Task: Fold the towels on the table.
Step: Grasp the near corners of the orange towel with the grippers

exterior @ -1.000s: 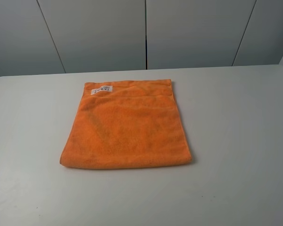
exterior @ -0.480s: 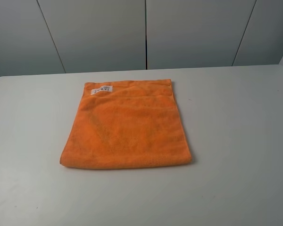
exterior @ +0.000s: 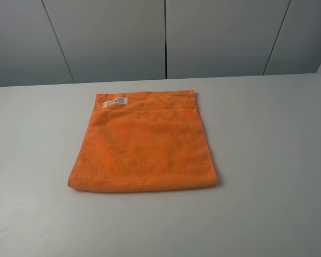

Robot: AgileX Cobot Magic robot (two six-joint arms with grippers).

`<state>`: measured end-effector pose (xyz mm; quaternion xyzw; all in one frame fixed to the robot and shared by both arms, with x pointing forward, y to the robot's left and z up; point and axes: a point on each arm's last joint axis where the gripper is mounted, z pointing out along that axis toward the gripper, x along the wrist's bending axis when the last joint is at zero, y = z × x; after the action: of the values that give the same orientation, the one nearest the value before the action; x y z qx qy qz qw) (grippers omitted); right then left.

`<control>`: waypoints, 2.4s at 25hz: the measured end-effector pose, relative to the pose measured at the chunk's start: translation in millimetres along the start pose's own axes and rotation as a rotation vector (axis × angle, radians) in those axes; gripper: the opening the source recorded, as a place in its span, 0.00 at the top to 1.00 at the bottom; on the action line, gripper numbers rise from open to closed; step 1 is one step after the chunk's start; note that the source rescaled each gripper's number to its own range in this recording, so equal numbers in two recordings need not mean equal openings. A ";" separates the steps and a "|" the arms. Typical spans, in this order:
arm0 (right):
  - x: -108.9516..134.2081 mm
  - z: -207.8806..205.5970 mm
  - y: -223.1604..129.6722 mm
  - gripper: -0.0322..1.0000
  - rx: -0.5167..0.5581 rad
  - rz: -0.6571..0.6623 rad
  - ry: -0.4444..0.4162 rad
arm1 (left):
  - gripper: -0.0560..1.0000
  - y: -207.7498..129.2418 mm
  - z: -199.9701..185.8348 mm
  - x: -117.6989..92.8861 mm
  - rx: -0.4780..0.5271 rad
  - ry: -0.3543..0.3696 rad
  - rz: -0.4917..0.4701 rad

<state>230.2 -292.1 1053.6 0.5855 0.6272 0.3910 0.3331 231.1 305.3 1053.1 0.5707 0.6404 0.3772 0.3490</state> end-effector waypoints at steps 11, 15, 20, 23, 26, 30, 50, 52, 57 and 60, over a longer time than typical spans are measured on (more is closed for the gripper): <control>0.6 0.0 0.0 0.00 0.000 0.003 0.006 | 0.00 0.0 0.0 0.0 0.000 0.000 0.000; 0.7 0.0 0.0 0.00 0.000 0.002 0.008 | 0.00 0.0 0.0 -0.2 0.000 -0.002 0.006; 0.5 3.0 3.2 0.00 0.018 -0.038 0.010 | 0.00 6.9 5.0 0.4 0.042 0.006 0.114; 0.2 10.2 15.8 0.00 0.079 -0.081 0.027 | 0.00 20.6 12.6 1.7 0.109 0.004 0.186; 0.1 24.8 32.6 0.00 0.169 -0.136 0.052 | 0.00 37.4 25.3 5.0 0.206 0.035 0.271; 3.4 49.8 51.9 0.00 0.285 -0.244 0.119 | 0.00 59.9 52.4 0.0 0.342 0.021 0.367; 97.8 178.7 10.1 0.00 0.790 -1.028 0.646 | 0.00 19.2 175.6 -118.7 0.786 -0.393 1.304; 108.9 182.1 1.9 0.00 0.805 -1.105 0.673 | 0.00 14.6 183.4 -124.6 0.776 -0.416 1.321; 139.3 187.3 -8.2 0.00 0.795 -1.344 0.717 | 0.00 4.9 195.8 -134.5 0.765 -0.484 1.381; 152.7 197.3 -10.3 0.00 0.776 -1.493 0.701 | 0.00 -2.6 202.7 -137.4 0.794 -0.512 1.434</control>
<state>384.0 -120.4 957.4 -0.0542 0.9961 -0.0094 0.0695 422.1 185.7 957.4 0.9851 0.1109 0.1140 -0.0656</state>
